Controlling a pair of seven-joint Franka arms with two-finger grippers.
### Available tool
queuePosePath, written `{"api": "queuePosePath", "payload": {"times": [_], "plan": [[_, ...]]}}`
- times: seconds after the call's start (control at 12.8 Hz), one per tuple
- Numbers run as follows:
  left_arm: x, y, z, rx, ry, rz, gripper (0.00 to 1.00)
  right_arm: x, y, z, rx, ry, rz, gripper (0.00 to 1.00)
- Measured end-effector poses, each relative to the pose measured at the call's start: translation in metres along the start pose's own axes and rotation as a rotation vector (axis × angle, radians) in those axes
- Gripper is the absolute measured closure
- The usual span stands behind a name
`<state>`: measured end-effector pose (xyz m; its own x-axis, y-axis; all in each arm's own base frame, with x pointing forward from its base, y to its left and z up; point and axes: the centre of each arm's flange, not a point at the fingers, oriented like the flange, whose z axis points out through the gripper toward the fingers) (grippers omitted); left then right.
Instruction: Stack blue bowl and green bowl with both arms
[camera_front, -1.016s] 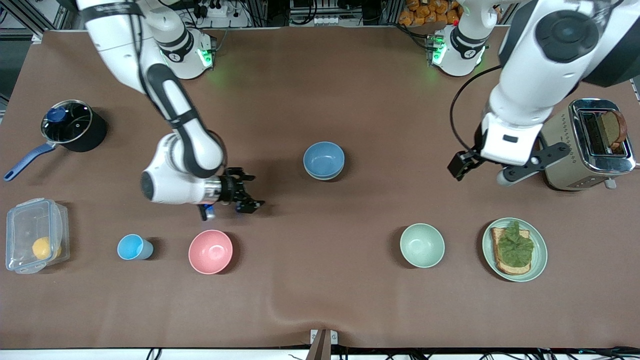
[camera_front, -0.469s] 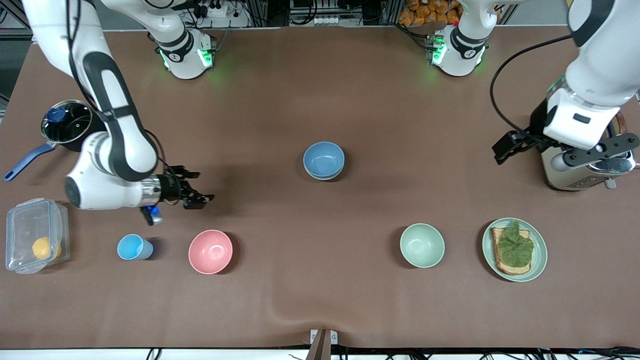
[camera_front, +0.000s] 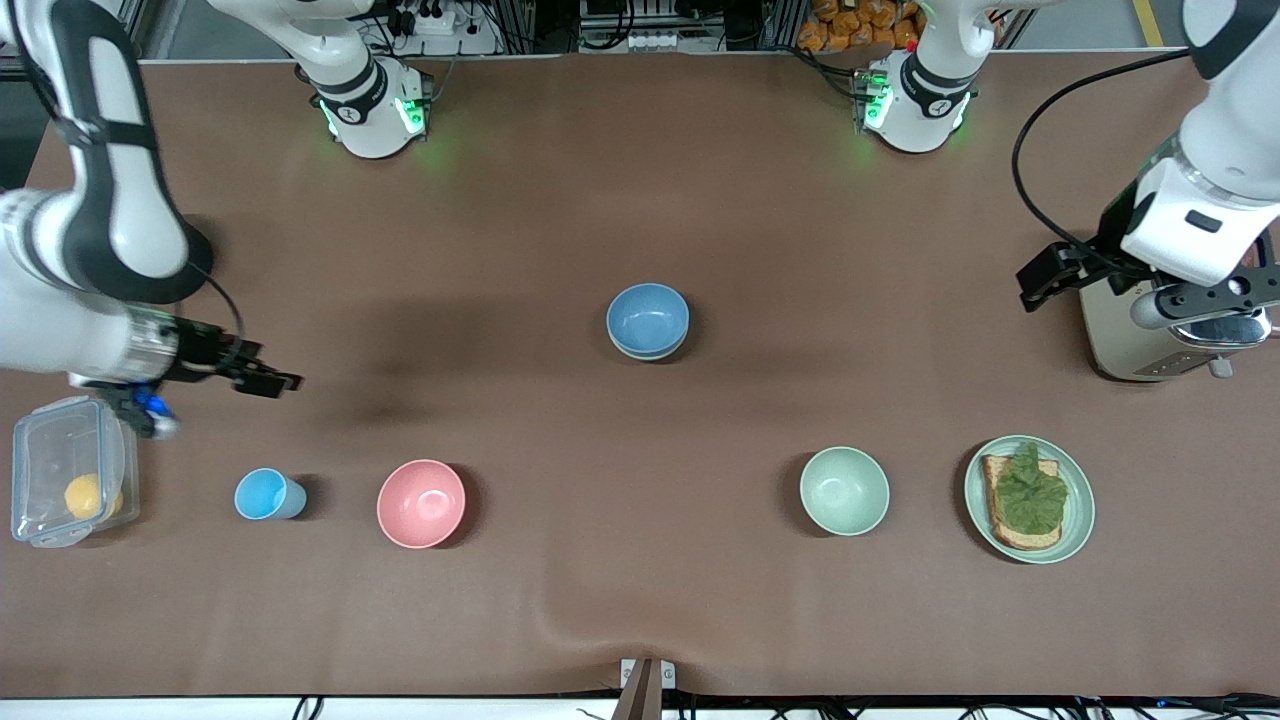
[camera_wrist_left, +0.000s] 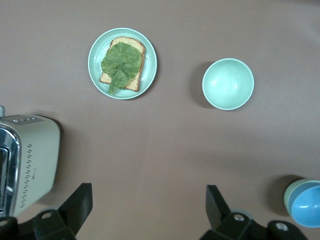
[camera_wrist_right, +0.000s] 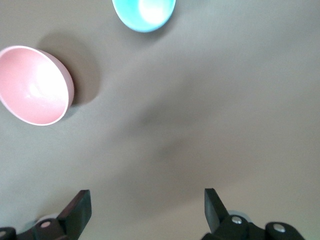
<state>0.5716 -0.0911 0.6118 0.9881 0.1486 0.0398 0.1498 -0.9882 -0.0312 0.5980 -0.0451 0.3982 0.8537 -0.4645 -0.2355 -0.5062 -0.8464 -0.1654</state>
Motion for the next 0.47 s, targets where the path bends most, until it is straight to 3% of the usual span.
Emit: {"api": "queuePosePath", "payload": {"times": [0.47], "plan": [[0.000,-0.015,-0.006,-0.026,-0.025,-0.004,0.00,-0.048,-0.008,-0.100,-0.019,0.168,-0.167,0.00]]}}
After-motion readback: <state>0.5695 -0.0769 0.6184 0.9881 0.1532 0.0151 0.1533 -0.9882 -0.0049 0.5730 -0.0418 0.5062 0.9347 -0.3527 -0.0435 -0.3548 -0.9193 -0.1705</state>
